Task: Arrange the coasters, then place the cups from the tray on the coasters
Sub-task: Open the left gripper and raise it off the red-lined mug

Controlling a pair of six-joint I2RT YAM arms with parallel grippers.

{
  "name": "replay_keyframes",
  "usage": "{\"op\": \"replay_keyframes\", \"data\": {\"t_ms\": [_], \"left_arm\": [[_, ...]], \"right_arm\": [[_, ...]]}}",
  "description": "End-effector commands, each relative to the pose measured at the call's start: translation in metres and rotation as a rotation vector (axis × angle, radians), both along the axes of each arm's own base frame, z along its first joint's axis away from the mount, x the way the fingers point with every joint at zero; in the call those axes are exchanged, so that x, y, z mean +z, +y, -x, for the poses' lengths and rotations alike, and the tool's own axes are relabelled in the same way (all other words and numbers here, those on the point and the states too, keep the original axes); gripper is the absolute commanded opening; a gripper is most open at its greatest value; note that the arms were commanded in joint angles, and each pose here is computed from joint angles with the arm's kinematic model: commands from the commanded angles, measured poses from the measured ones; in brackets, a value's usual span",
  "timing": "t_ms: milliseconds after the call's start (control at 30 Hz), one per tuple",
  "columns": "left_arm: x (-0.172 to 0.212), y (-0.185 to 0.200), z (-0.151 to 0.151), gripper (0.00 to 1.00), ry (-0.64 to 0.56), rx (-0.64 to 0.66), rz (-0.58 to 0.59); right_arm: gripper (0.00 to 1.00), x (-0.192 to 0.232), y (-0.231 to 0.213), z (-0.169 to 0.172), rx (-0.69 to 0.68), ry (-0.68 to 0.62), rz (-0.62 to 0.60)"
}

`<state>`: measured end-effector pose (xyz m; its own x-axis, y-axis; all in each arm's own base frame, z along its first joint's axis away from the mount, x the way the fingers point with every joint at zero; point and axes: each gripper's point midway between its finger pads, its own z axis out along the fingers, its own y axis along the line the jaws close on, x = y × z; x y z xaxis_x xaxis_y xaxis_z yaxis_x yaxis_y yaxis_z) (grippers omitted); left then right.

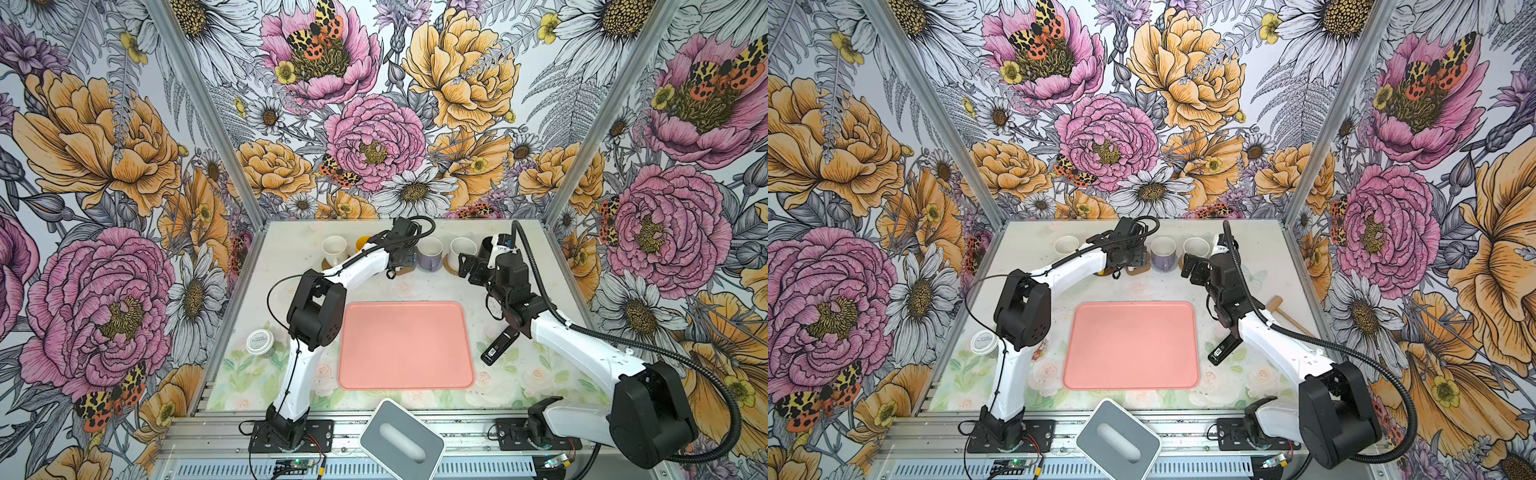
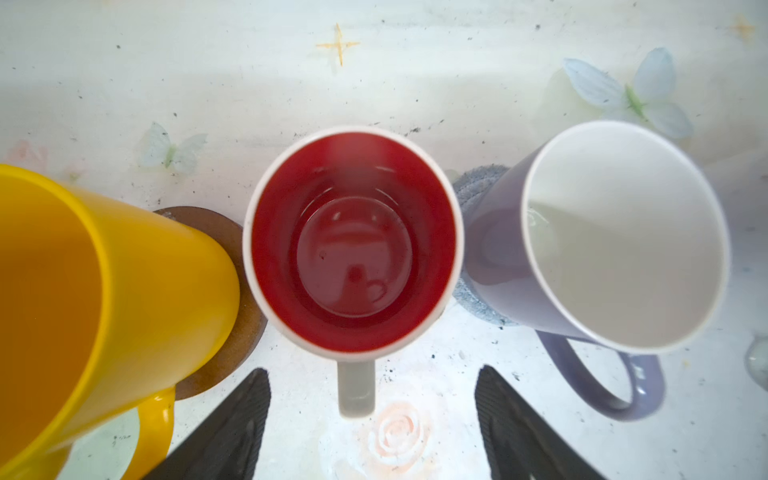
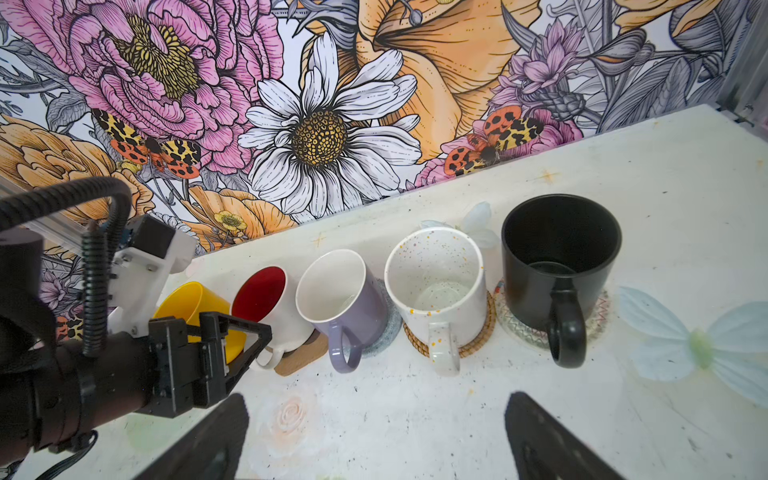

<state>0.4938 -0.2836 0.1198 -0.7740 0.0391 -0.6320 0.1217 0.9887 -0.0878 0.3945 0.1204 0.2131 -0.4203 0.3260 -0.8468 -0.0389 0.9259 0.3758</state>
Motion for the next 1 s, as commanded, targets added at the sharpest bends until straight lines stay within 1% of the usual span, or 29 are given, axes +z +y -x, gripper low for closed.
{"op": "replay_keyframes", "data": {"t_ms": [0, 167, 267, 433, 567, 633, 833, 967], "left_arm": [[0.03, -0.008, 0.007, 0.82, -0.053, -0.03, 0.033], [0.053, -0.009, 0.015, 0.87, -0.085, -0.045, 0.052], [0.069, -0.011, 0.022, 0.94, -0.111, -0.063, 0.06], [0.09, -0.01, 0.031, 0.98, -0.161, -0.081, 0.081], [0.112, -0.007, 0.042, 0.99, -0.236, -0.095, 0.117], [0.134, -0.004, 0.051, 0.99, -0.3, -0.108, 0.151], [0.156, 0.019, 0.076, 0.99, -0.402, -0.109, 0.173], [0.165, 0.042, 0.093, 0.99, -0.473, -0.1, 0.161]], "right_arm": [[0.99, 0.001, -0.006, 0.001, -0.023, -0.007, -0.016], [0.99, 0.002, -0.007, 0.002, -0.032, -0.007, -0.022], [0.99, 0.002, -0.011, 0.003, -0.054, -0.001, -0.021], [0.99, 0.004, -0.015, 0.006, -0.066, -0.002, -0.02], [1.0, 0.006, -0.017, 0.01, -0.074, 0.006, -0.017], [0.99, 0.008, -0.019, 0.012, -0.08, 0.007, -0.015], [0.99, 0.014, -0.027, 0.02, -0.103, 0.003, -0.006], [0.99, 0.019, -0.027, 0.022, -0.103, -0.005, -0.023]]}}
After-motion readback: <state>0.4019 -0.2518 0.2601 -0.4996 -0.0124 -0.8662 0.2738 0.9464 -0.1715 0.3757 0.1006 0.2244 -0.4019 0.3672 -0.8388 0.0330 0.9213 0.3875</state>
